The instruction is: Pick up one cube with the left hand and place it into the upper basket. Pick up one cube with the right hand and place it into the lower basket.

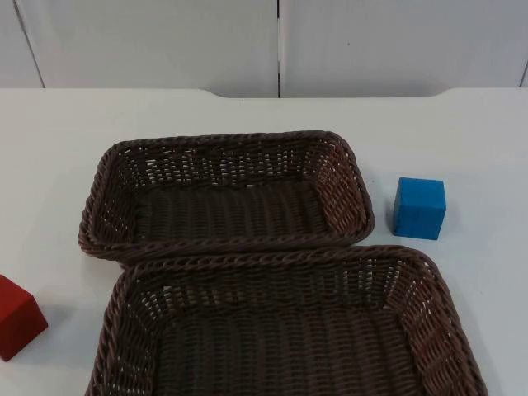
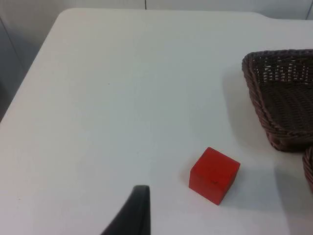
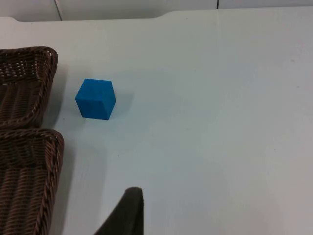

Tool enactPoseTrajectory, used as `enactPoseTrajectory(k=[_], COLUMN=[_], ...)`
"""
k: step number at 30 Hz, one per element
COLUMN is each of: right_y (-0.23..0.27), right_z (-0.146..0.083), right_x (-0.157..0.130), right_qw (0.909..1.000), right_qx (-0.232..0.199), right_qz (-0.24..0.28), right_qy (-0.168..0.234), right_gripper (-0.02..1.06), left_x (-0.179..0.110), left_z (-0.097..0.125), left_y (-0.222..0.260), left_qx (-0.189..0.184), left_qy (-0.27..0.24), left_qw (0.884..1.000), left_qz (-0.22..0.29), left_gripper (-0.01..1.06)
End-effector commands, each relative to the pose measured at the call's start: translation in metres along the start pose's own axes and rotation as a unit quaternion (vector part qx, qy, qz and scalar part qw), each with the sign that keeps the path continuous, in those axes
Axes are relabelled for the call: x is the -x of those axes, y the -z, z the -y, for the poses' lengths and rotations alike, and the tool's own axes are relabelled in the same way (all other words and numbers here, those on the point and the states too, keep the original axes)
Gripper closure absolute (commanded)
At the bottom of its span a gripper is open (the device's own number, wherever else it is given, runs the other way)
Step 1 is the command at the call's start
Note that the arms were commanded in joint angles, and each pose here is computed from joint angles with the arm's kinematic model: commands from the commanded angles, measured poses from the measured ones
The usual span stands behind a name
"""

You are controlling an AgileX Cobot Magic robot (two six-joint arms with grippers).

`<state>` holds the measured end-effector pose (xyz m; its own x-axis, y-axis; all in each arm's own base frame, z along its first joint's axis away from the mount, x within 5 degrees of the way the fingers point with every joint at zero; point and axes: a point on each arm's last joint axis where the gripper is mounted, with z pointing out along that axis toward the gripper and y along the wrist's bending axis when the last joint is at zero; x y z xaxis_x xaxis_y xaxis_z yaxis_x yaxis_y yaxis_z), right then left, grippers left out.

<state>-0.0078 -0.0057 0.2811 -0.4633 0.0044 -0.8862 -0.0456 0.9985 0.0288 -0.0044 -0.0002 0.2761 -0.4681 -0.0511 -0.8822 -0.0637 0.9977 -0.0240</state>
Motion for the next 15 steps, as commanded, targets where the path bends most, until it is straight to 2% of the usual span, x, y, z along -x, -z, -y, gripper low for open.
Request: enactPoseTrajectory(k=[1, 9, 15], right_y=[-0.001, -0.001, -0.001], right_z=[0.000, 0.000, 0.000], right_x=[0.000, 0.000, 0.000], right_qw=[1.0000, 1.0000, 1.0000], right_qx=[-0.001, -0.001, -0.001], right_qz=[0.004, 0.004, 0.004], right_qy=[0.004, 0.004, 0.004], right_gripper=[-0.01, -0.01, -0.01], left_x=[0.004, 0.030, 0.036], left_z=[0.001, 0.002, 0.002], left_y=[0.001, -0.005, -0.022], left_qx=[-0.008, -0.007, -0.008], left_qy=[0.000, -0.001, 0.001], left_qw=[1.000, 1.000, 0.998], left_qz=[0.005, -0.008, -0.057], left_gripper=[0.00, 0.00, 0.00])
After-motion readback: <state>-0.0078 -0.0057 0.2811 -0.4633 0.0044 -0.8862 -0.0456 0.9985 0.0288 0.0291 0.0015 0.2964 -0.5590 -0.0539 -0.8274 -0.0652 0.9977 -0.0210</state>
